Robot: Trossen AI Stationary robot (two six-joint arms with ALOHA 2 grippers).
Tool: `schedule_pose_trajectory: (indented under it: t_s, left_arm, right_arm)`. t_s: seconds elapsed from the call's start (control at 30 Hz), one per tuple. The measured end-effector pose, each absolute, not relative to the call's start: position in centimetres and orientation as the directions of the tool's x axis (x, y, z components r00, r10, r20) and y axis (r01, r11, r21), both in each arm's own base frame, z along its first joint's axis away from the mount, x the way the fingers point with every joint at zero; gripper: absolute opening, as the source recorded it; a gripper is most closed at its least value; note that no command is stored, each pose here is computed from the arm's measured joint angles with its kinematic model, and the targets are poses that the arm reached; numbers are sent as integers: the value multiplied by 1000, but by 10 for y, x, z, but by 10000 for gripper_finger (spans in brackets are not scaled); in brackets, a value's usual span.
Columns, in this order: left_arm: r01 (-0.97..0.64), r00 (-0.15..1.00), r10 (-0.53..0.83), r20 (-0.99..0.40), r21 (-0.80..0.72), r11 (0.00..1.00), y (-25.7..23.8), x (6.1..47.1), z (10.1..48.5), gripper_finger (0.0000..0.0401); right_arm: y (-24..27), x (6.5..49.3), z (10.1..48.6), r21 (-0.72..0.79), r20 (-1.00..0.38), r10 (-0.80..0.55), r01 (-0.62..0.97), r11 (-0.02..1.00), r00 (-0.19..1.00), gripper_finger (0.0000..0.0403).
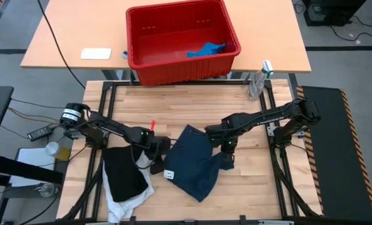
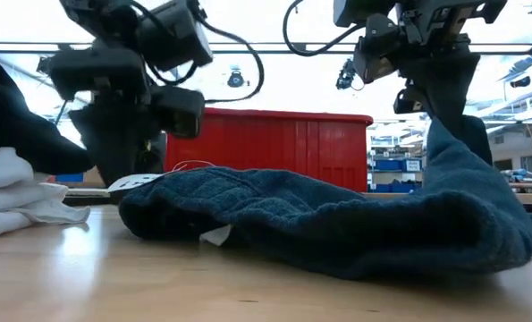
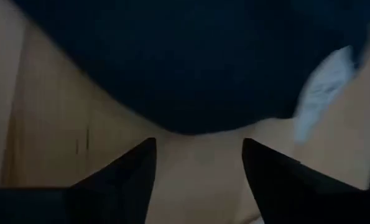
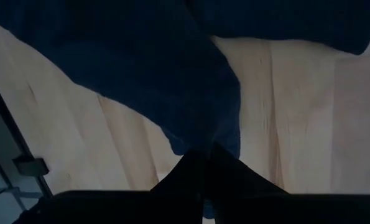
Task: Fold Laundry from Bin
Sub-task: Remove the dark blue shorts from the red bin and place them on the table
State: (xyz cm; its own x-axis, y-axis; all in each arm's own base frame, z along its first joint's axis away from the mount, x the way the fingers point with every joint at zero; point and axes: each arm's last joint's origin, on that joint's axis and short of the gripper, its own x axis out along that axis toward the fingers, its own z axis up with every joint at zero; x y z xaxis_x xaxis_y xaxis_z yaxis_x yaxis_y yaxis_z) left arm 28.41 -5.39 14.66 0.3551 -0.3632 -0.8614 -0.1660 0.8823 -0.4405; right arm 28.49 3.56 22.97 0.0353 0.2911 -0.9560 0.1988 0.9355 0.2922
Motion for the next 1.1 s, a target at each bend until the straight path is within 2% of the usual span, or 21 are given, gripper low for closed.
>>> schedule_pose_trajectory:
  t_s: [0.13, 0.27, 0.33, 0.4, 0.47, 0.5, 0.67, 0.8, 0.93, 1.1]
  left_arm:
    - [-155, 395, -372, -840, -460, 874, -55, 290, 146, 244]
    - [-127, 432, -352, -830, -443, 888, -56, 293, 147, 211]
    - [-108, 430, -349, -833, -431, 896, -55, 292, 147, 169]
    - [-87, 433, -358, -827, -433, 897, -56, 293, 147, 103]
    - [-79, 440, -408, -800, -488, 870, -55, 295, 150, 32]
    - [-88, 441, -441, -782, -527, 845, -54, 296, 153, 18]
    - [-110, 462, -617, -637, -732, 673, -42, 315, 182, 5]
    - [-218, 469, -703, -535, -841, 495, -26, 326, 201, 4]
    - [-376, 442, -758, -480, -866, 330, -13, 324, 201, 2]
    - [-448, 387, -802, -455, -853, 268, -22, 321, 200, 4]
  right_arm:
    - [36, 287, 230, 297, -955, 293, 194, 935, 53, 16]
    - [36, 287, 230, 298, -954, 293, 196, 934, 57, 16]
    - [36, 287, 230, 296, -955, 290, 196, 935, 57, 16]
    - [36, 287, 230, 295, -956, 289, 196, 935, 58, 16]
    - [36, 287, 230, 293, -956, 287, 197, 936, 57, 16]
    - [36, 287, 230, 292, -956, 286, 197, 936, 57, 16]
    - [36, 287, 230, 291, -957, 285, 193, 937, 55, 16]
    - [36, 286, 230, 288, -958, 285, 187, 939, 45, 16]
    - [36, 285, 230, 287, -958, 284, 180, 941, 39, 16]
    - [35, 285, 230, 285, -958, 283, 181, 941, 36, 16]
